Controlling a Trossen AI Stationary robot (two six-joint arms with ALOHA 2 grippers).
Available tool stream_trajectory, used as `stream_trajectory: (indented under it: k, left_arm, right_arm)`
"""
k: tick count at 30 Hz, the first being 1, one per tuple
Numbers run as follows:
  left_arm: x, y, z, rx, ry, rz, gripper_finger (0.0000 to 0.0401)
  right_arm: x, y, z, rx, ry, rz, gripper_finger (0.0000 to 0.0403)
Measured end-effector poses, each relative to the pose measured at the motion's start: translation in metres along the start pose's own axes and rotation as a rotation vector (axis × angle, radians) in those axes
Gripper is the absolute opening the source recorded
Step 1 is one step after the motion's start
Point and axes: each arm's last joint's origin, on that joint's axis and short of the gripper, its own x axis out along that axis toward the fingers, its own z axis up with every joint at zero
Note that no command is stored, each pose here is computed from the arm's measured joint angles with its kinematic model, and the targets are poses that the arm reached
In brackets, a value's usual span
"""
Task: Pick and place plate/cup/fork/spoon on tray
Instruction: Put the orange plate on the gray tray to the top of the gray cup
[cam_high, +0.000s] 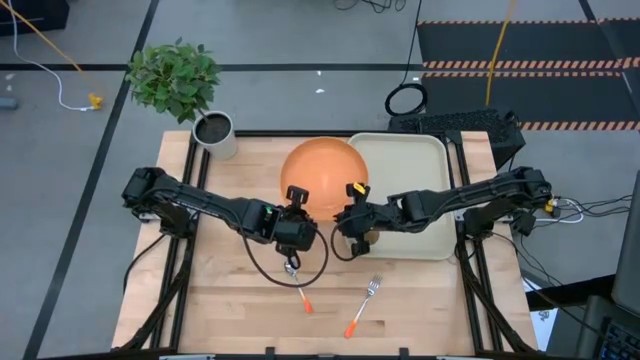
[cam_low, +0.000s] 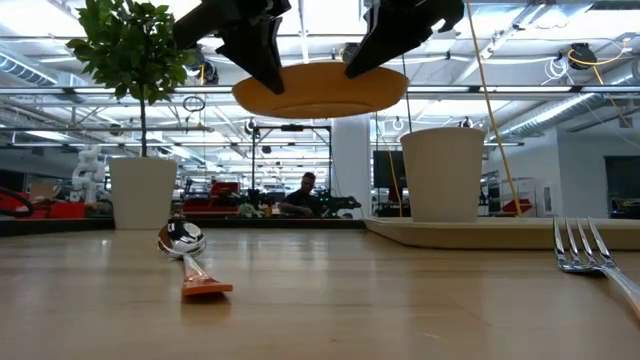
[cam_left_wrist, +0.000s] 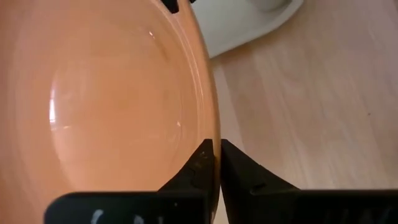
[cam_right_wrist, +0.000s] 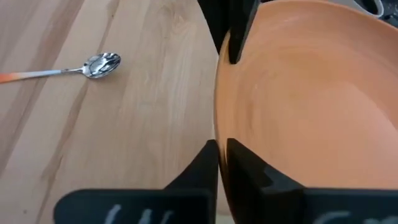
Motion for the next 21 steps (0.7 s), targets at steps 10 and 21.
stream_trajectory:
  k: [10,21]
  left_arm:
    - [-0.003,0.007,0.013,-0.167,-0.102,0.163,0.0154]
    - [-0.029,0.002,0.013,-0.211,-0.16,0.19,0.0233]
  right_arm:
    - [-0.009,-0.007,-0.006,0.05,0.063,-0.118,0.0001]
    - [-0.046,-0.021,-0.025,0.184,0.183,-0.204,0.0]
